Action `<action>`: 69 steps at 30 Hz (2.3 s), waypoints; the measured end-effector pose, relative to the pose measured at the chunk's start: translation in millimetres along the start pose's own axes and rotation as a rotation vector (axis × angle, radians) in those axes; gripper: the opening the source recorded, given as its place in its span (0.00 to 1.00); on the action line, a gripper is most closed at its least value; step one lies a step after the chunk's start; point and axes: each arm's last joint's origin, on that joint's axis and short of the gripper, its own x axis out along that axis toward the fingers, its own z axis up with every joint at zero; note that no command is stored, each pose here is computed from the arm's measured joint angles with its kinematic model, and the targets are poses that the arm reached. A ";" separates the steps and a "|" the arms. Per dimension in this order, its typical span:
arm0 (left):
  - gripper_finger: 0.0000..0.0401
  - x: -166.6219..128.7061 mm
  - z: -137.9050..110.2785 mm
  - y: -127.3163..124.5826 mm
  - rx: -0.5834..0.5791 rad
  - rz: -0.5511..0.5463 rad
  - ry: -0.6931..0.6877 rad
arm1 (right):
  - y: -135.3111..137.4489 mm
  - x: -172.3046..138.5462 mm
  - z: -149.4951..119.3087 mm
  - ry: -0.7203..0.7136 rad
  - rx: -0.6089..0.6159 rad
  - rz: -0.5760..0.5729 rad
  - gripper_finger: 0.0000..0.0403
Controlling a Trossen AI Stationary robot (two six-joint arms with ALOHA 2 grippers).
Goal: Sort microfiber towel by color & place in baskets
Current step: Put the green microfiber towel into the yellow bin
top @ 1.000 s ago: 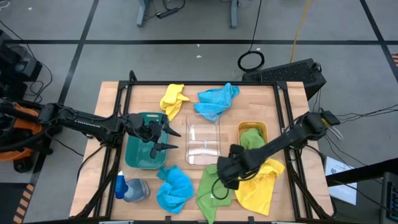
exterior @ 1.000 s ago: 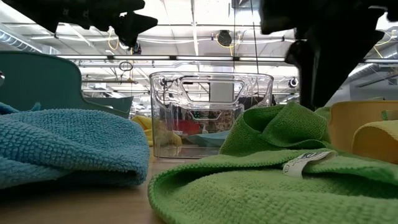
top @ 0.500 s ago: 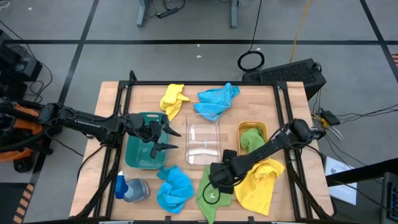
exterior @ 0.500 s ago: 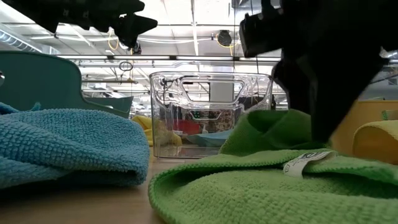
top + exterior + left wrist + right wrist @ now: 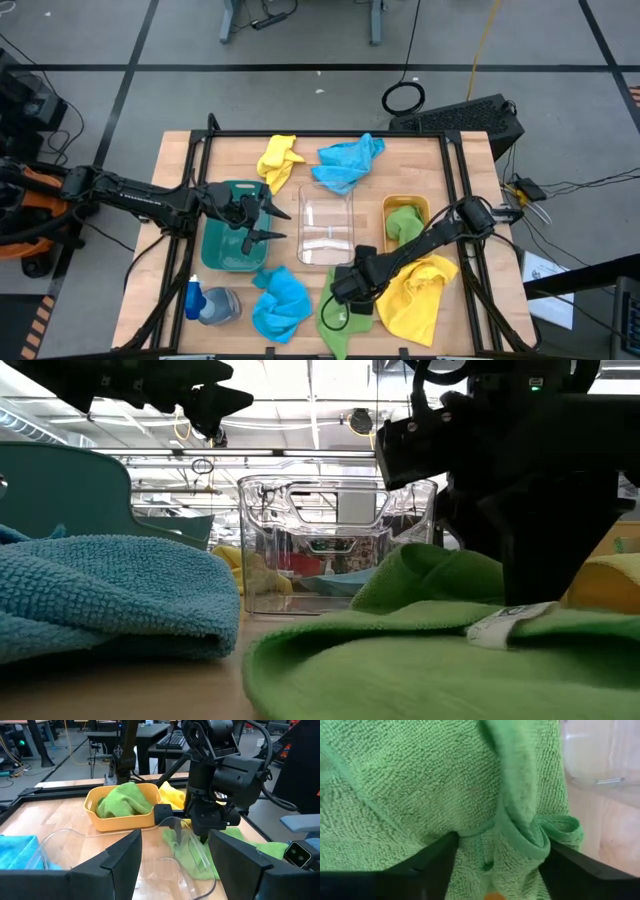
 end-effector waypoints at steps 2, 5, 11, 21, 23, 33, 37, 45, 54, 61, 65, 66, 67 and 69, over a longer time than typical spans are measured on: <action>0.58 0.0 0.0 0.0 0.000 0.000 0.000 | -0.1 -3.2 -0.3 -0.007 -0.001 0.005 0.52; 0.58 0.0 0.0 0.0 0.000 0.000 0.000 | -0.7 -7.3 -0.5 -0.016 -0.001 0.010 0.36; 0.58 0.0 0.0 0.0 0.000 0.001 0.000 | -1.8 -18.4 -3.4 -0.008 -0.028 0.057 0.05; 0.58 0.0 0.0 0.0 0.000 0.001 0.000 | -11.9 -89.9 -15.5 -0.124 0.006 0.195 0.08; 0.58 0.0 0.1 0.0 0.000 0.001 -0.001 | -16.7 -110.2 -20.1 -0.213 0.011 0.168 0.06; 0.58 1.8 10.7 -16.0 0.134 -0.063 -0.113 | -37.2 -195.0 -47.6 -0.706 -0.013 -0.064 0.06; 0.58 6.1 13.0 -27.3 0.232 -0.105 -0.163 | -38.0 -211.1 -45.8 -0.866 -0.055 -0.177 0.06; 0.58 17.2 16.3 -32.4 0.284 -0.032 -0.260 | -41.6 -223.5 -29.9 -1.030 -0.104 -0.447 0.06; 0.58 28.0 14.7 -32.9 0.350 -0.002 -0.323 | -50.3 -226.1 -8.7 -1.099 -0.089 -0.501 0.06; 0.59 27.7 18.8 -38.5 0.347 0.003 -0.382 | -48.5 -205.4 22.1 -1.127 -0.063 -0.572 0.06; 0.59 26.0 22.8 -40.8 0.342 0.049 -0.418 | -44.9 -188.8 39.5 -1.136 -0.079 -0.598 0.06; 0.59 25.8 23.3 -40.6 0.339 0.065 -0.421 | -44.5 -184.8 43.3 -1.138 -0.077 -0.602 0.06; 0.59 25.6 23.9 -40.2 0.334 0.085 -0.424 | -44.9 -181.3 46.5 -1.137 -0.074 -0.607 0.06; 0.59 24.9 25.1 -39.1 0.322 0.135 -0.429 | -44.5 -174.5 51.4 -1.131 -0.076 -0.615 0.06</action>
